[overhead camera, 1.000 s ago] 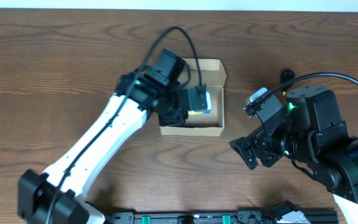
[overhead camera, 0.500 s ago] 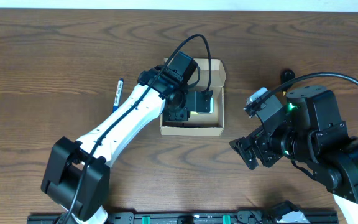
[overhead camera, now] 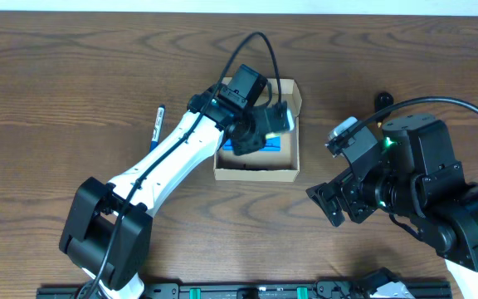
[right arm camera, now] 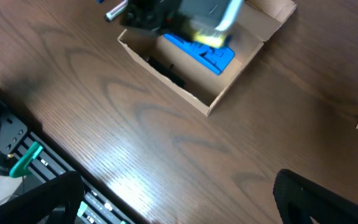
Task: Pack container
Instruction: 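Carry the yellow highlighter over the box with the left gripper, then lower the yellow highlighter into the box and open the left gripper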
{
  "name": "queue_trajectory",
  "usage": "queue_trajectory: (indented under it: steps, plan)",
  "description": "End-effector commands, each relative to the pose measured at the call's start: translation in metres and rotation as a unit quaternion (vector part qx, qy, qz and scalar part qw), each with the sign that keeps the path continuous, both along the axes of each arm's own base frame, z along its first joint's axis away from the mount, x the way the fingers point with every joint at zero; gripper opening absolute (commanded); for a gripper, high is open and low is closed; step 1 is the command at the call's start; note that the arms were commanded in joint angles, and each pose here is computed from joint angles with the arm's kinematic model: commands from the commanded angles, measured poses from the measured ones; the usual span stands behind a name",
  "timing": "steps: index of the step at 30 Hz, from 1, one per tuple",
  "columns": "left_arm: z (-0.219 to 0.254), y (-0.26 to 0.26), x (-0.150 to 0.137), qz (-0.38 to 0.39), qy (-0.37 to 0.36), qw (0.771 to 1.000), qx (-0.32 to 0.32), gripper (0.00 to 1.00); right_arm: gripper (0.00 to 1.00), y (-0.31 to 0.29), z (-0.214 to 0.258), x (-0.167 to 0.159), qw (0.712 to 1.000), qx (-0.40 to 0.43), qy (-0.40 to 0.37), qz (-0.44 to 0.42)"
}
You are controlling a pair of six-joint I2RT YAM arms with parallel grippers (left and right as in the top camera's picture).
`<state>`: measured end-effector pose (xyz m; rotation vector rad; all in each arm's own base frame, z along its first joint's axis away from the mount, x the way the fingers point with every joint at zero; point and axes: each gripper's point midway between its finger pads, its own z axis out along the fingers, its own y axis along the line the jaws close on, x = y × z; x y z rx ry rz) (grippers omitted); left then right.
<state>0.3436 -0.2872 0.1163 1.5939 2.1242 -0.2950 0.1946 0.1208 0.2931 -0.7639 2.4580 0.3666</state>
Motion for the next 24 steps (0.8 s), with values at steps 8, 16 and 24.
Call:
queue_trajectory:
  steps: [8,16,24]
  plan:
    - [0.009,-0.023,0.003,0.376,0.198,0.894,-0.143,0.06,0.99,-0.001,0.003,0.001,1.000,0.004,-0.001,-0.005]
    - [0.008,-0.038,-0.011,0.496,0.273,0.807,-0.170,0.06,0.99,-0.001,0.003,0.001,1.000,0.004,-0.001,-0.005]
    - [-0.002,-0.043,-0.026,0.528,0.252,0.798,-0.146,0.06,0.99,-0.001,0.003,0.001,1.000,0.004,-0.001,-0.005]
